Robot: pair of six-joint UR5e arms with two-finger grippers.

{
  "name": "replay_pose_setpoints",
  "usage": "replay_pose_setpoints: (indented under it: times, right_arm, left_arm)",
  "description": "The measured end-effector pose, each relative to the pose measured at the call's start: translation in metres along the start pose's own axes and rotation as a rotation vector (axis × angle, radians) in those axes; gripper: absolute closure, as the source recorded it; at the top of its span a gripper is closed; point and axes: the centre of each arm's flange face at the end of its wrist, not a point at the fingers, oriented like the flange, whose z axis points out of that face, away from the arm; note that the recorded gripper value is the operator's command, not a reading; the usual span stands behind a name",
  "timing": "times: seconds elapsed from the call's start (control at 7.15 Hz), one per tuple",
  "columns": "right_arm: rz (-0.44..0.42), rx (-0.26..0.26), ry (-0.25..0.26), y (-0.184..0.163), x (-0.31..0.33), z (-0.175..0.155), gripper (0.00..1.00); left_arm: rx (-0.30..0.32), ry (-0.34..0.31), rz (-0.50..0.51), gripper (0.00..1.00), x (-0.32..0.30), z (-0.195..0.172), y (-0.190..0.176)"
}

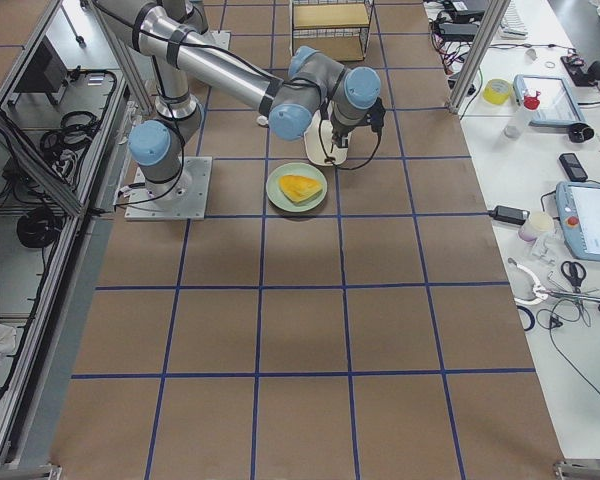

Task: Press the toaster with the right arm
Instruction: 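Move the right gripper toward the toaster's side lever, then lower the right gripper onto the toaster lever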

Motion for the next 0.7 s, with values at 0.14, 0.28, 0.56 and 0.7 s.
replay_pose_setpoints:
  times: [0.14,0.28,0.56,0.7]
  right_arm:
    - [0.006,0.011,-0.041,-0.004,0.003,0.005,0.98]
    - [0.011,0.021,-0.076,-0.007,0.004,0.009,1.0]
    - [0.015,0.026,-0.117,-0.011,0.007,0.017,1.0]
    - [0.015,0.025,-0.126,-0.013,0.009,0.02,1.0]
  left_arm:
    - [0.0,0.0,0.0,0.0,0.0,0.0,0.0]
    - [0.0,0.001,0.0,0.0,0.0,0.0,0.0]
    - [0.0,0.0,0.0,0.0,0.0,0.0,0.0]
    - [0.0,0.0,0.0,0.0,0.0,0.0,0.0]
